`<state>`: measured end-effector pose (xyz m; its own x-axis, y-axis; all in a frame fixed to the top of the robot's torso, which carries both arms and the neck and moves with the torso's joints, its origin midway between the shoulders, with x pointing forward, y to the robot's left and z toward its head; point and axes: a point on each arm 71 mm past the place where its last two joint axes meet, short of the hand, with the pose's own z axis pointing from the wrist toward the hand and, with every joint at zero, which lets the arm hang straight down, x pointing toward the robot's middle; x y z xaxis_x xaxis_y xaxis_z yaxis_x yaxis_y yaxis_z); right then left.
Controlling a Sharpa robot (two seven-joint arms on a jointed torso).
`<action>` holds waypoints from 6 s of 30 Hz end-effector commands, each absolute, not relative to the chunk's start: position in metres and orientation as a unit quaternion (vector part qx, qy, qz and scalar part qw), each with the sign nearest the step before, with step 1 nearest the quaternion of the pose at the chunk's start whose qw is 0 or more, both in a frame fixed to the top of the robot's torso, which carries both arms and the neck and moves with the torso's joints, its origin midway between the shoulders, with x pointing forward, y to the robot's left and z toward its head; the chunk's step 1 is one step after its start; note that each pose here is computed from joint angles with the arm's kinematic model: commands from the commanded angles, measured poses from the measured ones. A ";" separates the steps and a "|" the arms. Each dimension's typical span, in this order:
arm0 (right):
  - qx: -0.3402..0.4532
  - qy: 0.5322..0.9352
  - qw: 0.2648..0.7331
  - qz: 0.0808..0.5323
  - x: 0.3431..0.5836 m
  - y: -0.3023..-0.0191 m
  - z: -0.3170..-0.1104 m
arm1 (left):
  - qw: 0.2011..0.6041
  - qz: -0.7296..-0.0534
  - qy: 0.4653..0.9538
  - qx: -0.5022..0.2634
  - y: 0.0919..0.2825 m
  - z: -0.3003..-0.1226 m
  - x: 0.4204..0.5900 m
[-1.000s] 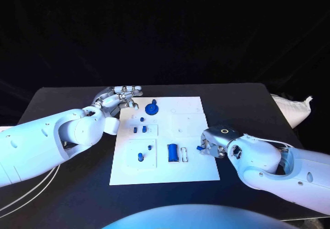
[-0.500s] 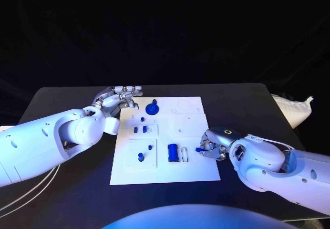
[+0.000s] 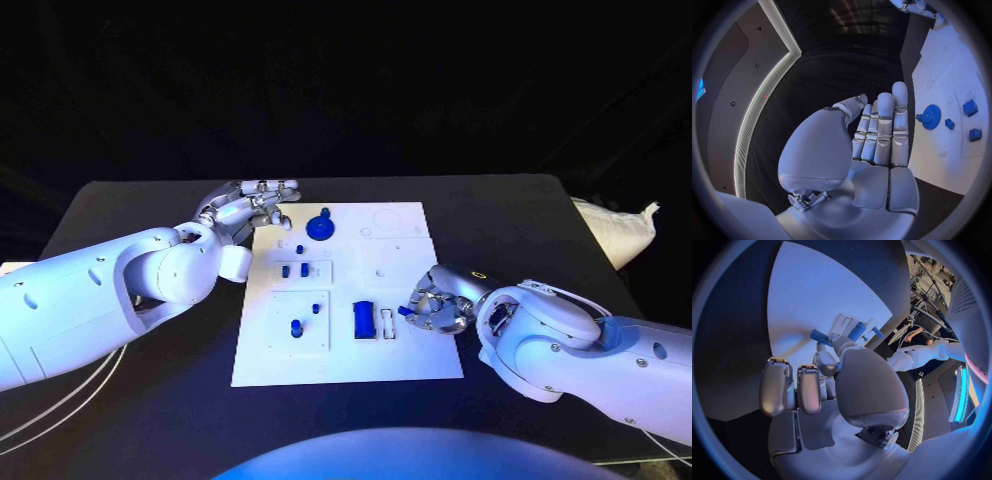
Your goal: Assemble the parts on the task board
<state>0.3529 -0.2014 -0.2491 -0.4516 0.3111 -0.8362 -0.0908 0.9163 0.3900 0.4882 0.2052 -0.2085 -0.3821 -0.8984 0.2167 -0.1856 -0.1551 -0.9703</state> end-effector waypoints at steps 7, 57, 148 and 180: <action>0.098 0.835 0.500 0.210 0.354 -0.193 -0.252 | 0.291 -0.604 0.579 -0.463 0.202 -0.208 0.488; 0.049 0.860 0.466 0.203 0.356 -0.175 -0.263 | 0.291 -0.602 0.584 -0.460 0.201 -0.208 0.487; 0.455 0.570 0.442 0.522 0.490 -0.218 -0.261 | 0.377 -0.533 0.533 -0.539 0.224 -0.261 0.501; 0.498 0.502 0.493 0.507 0.462 -0.192 -0.224 | 0.493 -0.507 0.502 -0.498 0.192 -0.224 0.462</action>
